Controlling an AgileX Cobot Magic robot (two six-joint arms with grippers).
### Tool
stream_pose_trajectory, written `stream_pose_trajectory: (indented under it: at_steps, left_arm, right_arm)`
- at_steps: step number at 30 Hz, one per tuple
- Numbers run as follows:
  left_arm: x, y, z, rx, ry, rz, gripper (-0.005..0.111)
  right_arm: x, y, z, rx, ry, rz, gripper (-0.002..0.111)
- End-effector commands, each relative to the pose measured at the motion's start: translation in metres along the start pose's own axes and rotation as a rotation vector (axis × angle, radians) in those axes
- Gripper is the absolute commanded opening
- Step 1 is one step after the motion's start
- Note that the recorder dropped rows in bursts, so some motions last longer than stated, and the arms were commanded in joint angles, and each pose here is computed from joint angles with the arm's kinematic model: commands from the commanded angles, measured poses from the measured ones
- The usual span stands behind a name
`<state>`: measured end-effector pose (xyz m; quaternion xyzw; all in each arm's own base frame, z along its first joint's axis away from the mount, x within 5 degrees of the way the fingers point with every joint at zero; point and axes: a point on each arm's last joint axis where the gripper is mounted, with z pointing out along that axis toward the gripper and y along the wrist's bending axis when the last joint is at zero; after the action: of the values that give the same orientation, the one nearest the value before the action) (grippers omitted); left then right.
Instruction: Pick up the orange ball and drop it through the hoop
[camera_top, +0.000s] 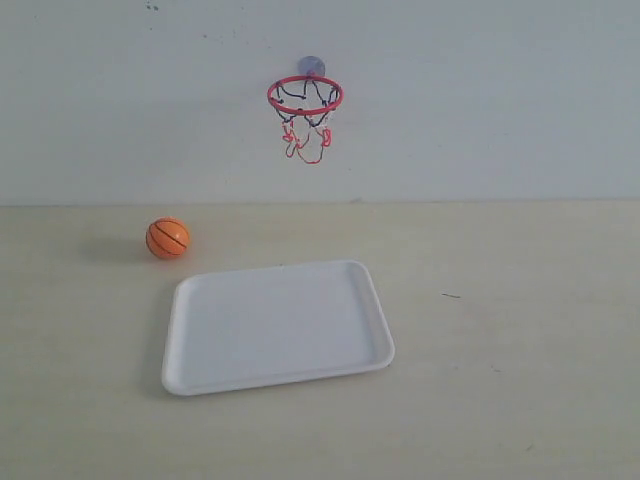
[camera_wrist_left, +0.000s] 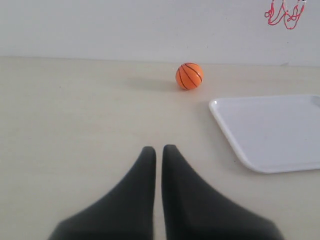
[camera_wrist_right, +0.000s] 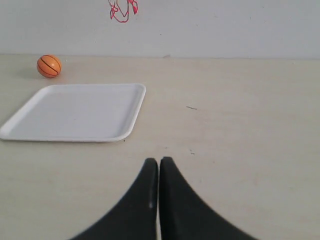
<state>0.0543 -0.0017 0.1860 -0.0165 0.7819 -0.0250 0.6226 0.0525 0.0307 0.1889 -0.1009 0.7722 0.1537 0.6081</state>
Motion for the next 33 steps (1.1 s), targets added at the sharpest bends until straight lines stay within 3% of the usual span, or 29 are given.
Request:
stream_pose_trajectory:
  at_steps: [1,10,18,33]
  left_arm:
    - [0.001,0.0,0.0,0.002,0.002,-0.011,0.004]
    - [0.001,0.0,0.0,0.002,0.002,-0.011,0.004]
    - [0.001,0.0,0.0,0.002,0.002,-0.011,0.004]
    - [0.001,0.0,0.0,0.002,0.002,-0.011,0.004]
  right_arm:
    - [0.0,0.001,-0.004,0.0,-0.046,-0.026,0.0]
    - [0.003,-0.001,-0.003,0.016,-0.013,-0.059,0.0]
    - [0.007,-0.017,-0.005,0.202,0.014,0.164,0.0]
    - [0.006,-0.018,-0.006,0.215,0.009,0.133,0.0]
